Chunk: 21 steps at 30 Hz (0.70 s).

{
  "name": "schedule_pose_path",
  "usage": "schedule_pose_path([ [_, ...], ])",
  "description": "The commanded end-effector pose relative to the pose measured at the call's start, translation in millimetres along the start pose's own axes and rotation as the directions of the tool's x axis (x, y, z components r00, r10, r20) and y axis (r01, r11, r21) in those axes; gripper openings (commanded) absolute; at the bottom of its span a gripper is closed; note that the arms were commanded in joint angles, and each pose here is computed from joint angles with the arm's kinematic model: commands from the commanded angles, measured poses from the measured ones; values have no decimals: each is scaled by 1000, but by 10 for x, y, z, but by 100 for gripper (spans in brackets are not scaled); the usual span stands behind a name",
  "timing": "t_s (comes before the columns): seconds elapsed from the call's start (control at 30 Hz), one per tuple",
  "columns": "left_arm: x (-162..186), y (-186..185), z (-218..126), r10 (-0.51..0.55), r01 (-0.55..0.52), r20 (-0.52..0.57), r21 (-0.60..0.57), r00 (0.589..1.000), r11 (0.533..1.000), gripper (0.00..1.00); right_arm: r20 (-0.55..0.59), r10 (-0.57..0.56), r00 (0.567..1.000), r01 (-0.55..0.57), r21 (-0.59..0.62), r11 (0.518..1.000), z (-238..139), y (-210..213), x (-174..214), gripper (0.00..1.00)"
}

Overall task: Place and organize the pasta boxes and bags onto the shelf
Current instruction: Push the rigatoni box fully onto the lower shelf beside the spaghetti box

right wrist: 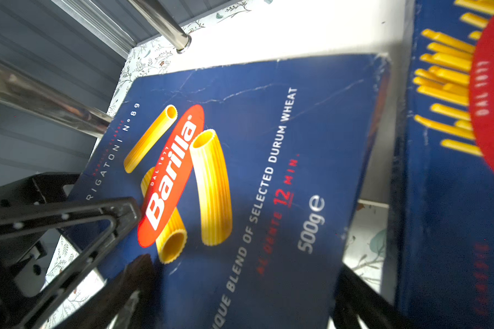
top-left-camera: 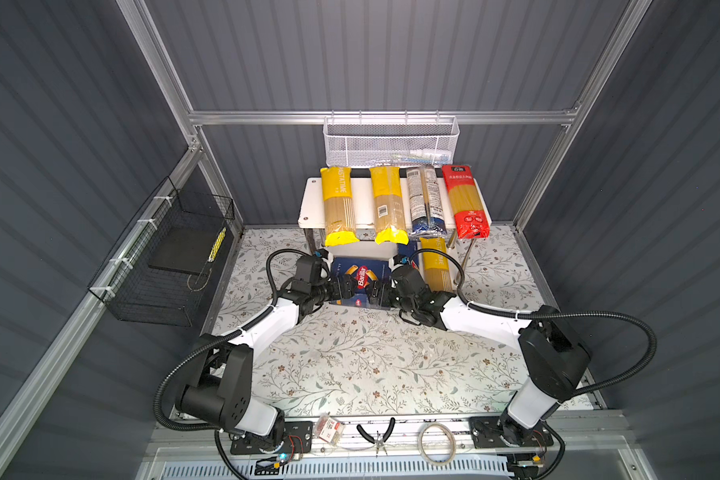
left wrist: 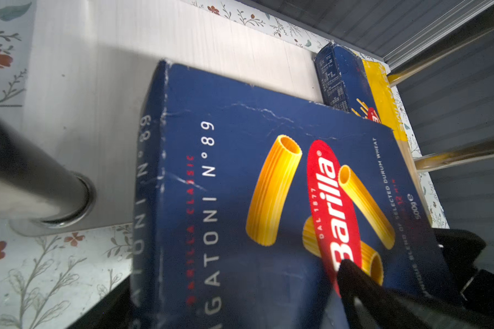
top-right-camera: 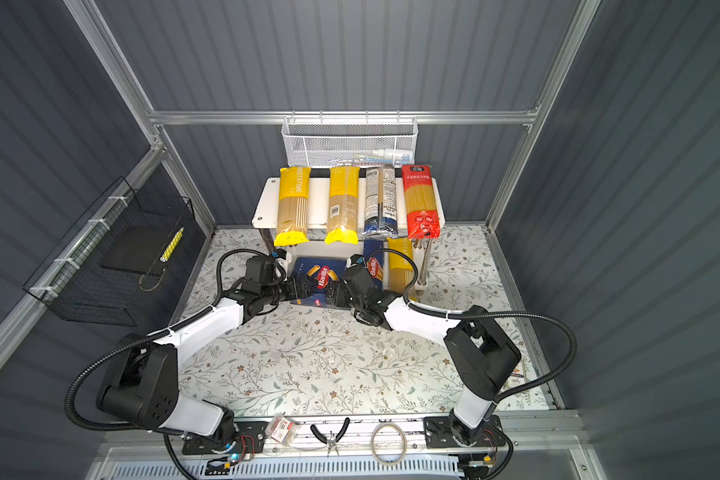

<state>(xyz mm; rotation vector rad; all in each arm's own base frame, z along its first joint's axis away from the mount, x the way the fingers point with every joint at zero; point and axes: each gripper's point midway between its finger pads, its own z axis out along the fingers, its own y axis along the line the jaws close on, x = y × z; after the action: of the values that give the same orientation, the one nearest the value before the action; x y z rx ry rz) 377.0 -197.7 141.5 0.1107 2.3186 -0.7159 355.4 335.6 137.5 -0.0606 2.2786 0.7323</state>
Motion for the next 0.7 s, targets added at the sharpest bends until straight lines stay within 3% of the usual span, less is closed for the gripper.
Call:
schedule_pose_path([
  [0.0,-269,-662,-57,108,-123,77,225,991,967,99,77,-11,997,29,-238,971,-55,655,-253,94],
  [0.67,-373,-458,131,95,-102,69,106,993,989,99,125,34,992,-5,-231,973,60,567,-538,98],
])
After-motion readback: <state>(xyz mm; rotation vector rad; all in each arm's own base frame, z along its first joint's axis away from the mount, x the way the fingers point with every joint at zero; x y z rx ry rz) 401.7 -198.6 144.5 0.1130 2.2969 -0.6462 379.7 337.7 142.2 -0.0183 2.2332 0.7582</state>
